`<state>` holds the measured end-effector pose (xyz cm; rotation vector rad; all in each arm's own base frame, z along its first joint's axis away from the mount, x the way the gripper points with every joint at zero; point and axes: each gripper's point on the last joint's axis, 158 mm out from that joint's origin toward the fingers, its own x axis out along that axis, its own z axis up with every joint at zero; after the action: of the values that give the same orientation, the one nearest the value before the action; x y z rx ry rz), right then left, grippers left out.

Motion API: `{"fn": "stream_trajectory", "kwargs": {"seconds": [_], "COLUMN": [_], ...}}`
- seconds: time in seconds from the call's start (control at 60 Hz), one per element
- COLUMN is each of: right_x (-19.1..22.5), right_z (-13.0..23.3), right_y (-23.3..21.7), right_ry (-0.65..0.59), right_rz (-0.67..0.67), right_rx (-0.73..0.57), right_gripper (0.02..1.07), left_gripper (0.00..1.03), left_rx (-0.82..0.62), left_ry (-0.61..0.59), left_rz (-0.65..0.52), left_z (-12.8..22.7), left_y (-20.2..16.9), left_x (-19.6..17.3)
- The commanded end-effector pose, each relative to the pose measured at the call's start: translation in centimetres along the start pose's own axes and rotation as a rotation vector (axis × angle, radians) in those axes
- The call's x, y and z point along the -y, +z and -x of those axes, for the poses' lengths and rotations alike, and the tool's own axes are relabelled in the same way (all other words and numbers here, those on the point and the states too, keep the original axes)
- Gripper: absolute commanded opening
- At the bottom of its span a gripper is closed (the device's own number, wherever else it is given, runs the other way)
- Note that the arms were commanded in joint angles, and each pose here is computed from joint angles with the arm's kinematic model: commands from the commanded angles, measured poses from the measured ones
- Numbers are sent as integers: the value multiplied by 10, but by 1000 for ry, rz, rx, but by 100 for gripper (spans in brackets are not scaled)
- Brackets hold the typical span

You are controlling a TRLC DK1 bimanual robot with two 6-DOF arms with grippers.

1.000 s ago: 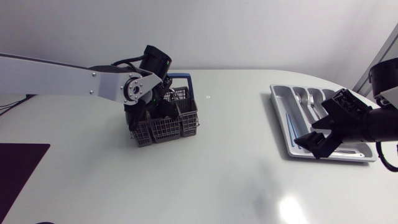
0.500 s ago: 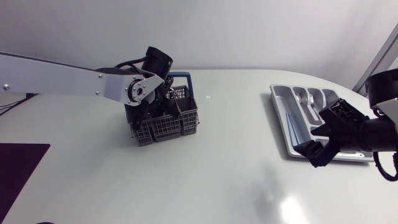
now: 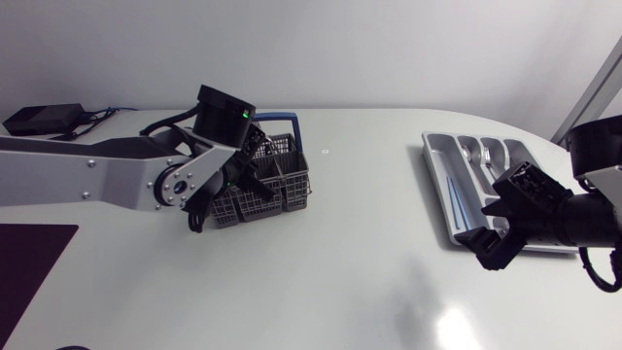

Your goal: Unload the cutlery basket into the drawer organizer.

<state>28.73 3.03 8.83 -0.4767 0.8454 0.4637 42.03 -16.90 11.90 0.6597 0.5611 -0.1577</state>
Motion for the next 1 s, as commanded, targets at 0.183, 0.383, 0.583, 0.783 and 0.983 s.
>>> {"fn": "stream_trajectory", "kwargs": {"seconds": [0.183,0.383,0.583,0.783,0.983], "right_x": [-20,-42,-75,-117,-153], "right_z": [11,30,56,70,64], "right_y": [5,36,70,96,124], "right_ry": [11,48,135,248,344], "right_rz": [8,35,61,96,100], "right_rx": [34,119,219,281,302], "right_gripper": [97,97,97,96,92], "left_gripper": [4,4,4,4,4], "left_rx": [197,291,275,198,90], "left_ry": [75,-8,-302,-583,-779], "left_rz": [-4,131,289,412,471], "left_z": [70,133,157,152,141], "left_y": [49,81,93,88,79], "left_x": [-38,-51,-15,23,61]}}
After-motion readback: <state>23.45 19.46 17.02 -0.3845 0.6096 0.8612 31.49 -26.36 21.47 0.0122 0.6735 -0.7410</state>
